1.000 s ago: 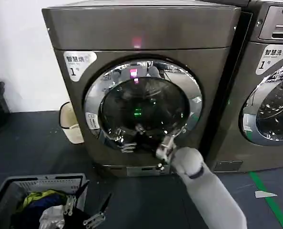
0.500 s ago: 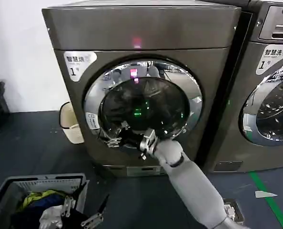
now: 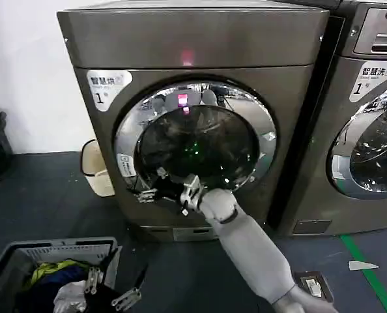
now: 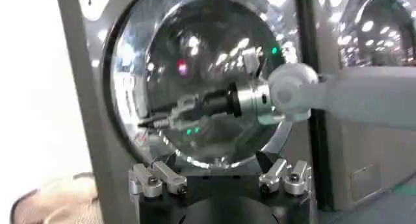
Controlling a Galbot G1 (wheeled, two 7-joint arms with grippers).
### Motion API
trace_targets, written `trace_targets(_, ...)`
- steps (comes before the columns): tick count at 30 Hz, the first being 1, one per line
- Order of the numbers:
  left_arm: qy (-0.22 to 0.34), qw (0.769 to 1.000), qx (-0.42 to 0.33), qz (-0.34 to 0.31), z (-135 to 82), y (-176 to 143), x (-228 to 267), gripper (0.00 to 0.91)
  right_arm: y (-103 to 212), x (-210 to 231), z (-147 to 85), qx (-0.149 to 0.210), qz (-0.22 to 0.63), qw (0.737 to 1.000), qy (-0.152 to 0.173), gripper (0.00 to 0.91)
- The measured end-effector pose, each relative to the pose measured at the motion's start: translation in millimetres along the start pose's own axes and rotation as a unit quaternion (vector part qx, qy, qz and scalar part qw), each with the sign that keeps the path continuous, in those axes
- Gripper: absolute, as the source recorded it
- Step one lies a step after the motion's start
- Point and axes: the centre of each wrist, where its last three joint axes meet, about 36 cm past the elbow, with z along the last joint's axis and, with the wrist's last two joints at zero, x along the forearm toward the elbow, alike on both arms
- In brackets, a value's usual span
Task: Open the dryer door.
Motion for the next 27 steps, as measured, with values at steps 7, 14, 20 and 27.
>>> trace_targets(7,0.010,0.999,-0.036,0.013,1.2,11.8,-0.1,0.907,-2.0,7.0,-4.6,-0.016,-0.043,0.999,0.003,0.907)
trace_targets(14,0.020,0.999,-0.025,0.022,5.9,36.6,7.0,0.907,-1.0,18.2,-5.4,-0.008,-0.079,0.997,0.002,0.907)
trace_targets(20,0.030,0.999,-0.034,0.004,9.9,65.9,15.3,0.907,-3.6,35.4,-10.5,-0.014,-0.142,0.990,0.005,0.907)
trace_targets(27,0.005,1.000,-0.009,-0.024,11.8,111.1,32.4,0.907,-1.5,54.8,-12.0,-0.005,-0.213,0.977,0.000,0.907)
